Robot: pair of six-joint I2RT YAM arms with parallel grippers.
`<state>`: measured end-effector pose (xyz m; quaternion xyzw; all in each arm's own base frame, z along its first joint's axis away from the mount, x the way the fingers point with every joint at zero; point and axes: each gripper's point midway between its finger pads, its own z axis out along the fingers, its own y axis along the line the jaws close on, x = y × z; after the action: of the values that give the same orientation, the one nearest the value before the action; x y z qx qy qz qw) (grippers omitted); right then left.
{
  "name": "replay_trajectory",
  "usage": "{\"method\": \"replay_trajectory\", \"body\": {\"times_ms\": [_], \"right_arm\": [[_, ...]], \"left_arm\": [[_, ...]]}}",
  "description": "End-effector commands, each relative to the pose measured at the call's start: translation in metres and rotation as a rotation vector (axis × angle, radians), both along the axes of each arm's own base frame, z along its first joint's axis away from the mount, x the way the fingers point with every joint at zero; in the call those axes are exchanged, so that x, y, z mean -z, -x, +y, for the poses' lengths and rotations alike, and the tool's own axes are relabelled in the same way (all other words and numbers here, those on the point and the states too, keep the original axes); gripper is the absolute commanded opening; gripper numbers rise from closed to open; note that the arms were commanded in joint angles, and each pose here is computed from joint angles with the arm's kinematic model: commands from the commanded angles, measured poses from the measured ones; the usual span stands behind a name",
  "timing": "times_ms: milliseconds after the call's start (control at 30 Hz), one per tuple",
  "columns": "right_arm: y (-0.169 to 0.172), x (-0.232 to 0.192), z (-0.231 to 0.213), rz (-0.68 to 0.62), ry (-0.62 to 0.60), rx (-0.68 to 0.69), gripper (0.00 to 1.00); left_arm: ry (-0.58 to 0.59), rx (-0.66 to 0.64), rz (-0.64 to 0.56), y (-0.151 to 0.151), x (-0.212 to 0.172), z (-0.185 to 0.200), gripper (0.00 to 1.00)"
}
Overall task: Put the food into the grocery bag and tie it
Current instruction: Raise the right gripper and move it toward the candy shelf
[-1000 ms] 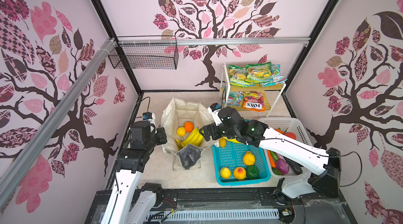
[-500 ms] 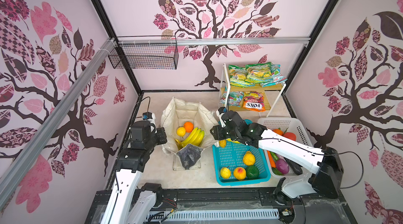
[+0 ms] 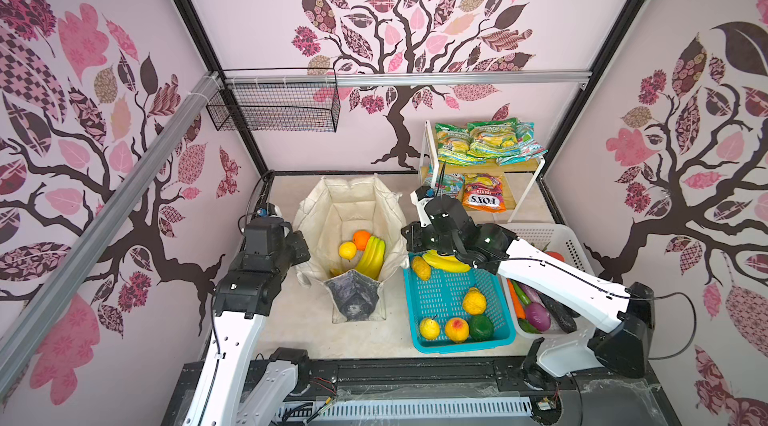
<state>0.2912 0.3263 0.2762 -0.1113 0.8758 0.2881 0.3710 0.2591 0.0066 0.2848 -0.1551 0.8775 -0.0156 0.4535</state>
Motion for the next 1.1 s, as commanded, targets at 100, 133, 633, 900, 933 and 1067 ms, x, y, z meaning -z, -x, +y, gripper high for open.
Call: {"method": "replay_trajectory", "body": {"times_ms": [100, 133, 633, 900, 933, 1067], "right_arm": [[0.003, -0.014, -0.022, -0.015, 0.070, 0.031, 0.00], [0.003, -0.015, -0.021, -0.009, 0.074, 0.029, 0.00], [-0.002, -0.001, 0.015, 0.028, 0.030, -0.068, 0.00], [-0.003, -0.019, 0.023, -0.025, -0.012, -0.111, 0.65], [-0.004, -0.028, 0.019, -0.048, -0.011, -0.097, 0.79], [-0.003, -0.076, 0.001, -0.151, -0.002, -0.073, 1.00]], "left_arm": [[-0.108, -0.199, -0.086, 0.009, -0.044, 0.039, 0.00], [-0.109, -0.194, -0.074, 0.008, -0.041, 0.038, 0.00], [0.033, 0.083, 0.019, -0.021, 0.034, -0.016, 0.00], [0.073, 0.122, 0.038, -0.021, 0.043, -0.026, 0.00], [0.068, 0.123, 0.045, -0.020, 0.045, -0.026, 0.00], [0.043, 0.114, 0.065, -0.018, 0.049, -0.022, 0.00]]}}
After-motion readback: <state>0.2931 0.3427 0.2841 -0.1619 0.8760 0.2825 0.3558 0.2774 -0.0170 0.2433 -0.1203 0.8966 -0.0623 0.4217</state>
